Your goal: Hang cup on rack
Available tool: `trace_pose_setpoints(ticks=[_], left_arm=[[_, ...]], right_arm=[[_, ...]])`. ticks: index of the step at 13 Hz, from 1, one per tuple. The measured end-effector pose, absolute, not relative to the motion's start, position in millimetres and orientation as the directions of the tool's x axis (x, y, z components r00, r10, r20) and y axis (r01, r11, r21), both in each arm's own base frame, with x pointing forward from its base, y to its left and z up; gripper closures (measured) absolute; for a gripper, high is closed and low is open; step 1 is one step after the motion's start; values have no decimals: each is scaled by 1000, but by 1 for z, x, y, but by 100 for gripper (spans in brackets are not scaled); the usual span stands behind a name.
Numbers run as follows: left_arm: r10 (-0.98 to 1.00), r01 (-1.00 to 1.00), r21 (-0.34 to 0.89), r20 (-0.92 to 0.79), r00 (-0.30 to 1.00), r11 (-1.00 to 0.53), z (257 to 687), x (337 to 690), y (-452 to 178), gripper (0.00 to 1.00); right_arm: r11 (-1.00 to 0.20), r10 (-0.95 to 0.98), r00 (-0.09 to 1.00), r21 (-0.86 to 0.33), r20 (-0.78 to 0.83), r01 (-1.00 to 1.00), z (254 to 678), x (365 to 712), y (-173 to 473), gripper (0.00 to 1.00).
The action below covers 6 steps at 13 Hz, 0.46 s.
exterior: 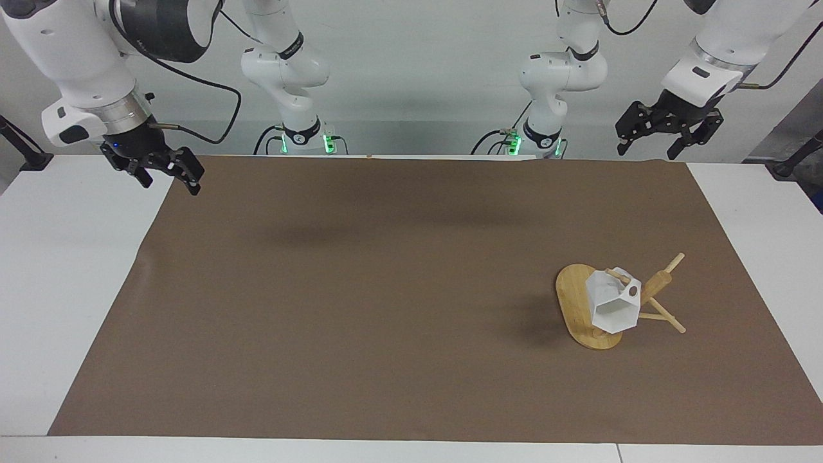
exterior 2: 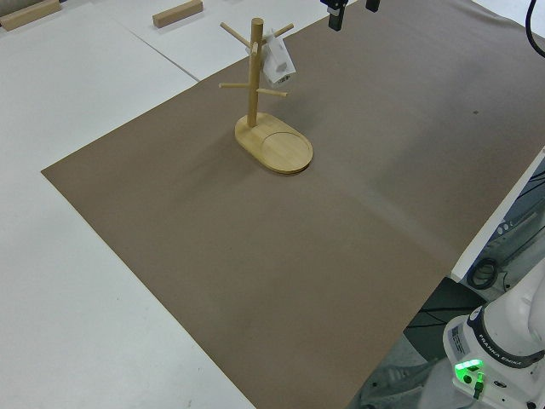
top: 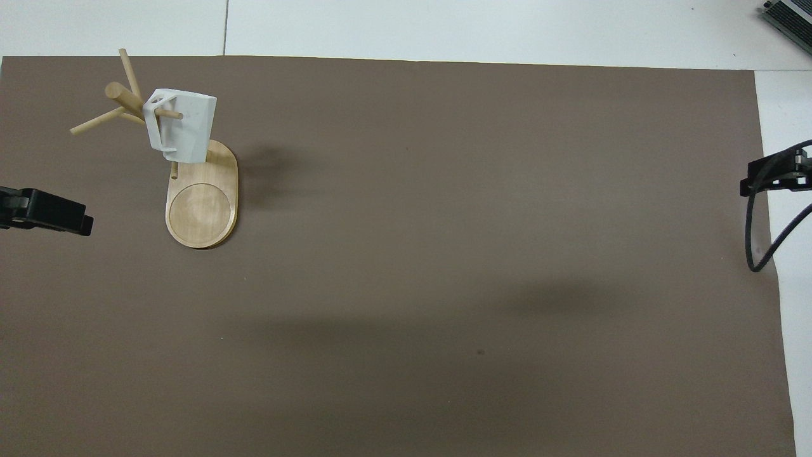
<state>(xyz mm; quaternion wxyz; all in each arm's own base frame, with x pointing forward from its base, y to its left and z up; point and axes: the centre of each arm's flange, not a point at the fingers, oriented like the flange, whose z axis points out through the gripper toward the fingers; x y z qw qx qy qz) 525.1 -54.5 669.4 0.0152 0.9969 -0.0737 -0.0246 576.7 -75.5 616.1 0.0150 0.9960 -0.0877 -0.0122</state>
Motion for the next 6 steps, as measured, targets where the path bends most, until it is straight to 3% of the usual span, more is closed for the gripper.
trace_pose_setpoints(ticks=[6], left_arm=[[-147,-146,24,-47,988,-989,670,525,-53,0]], right_arm=[[-984,-175,984,32,-22,-174,616,577,-76,0]])
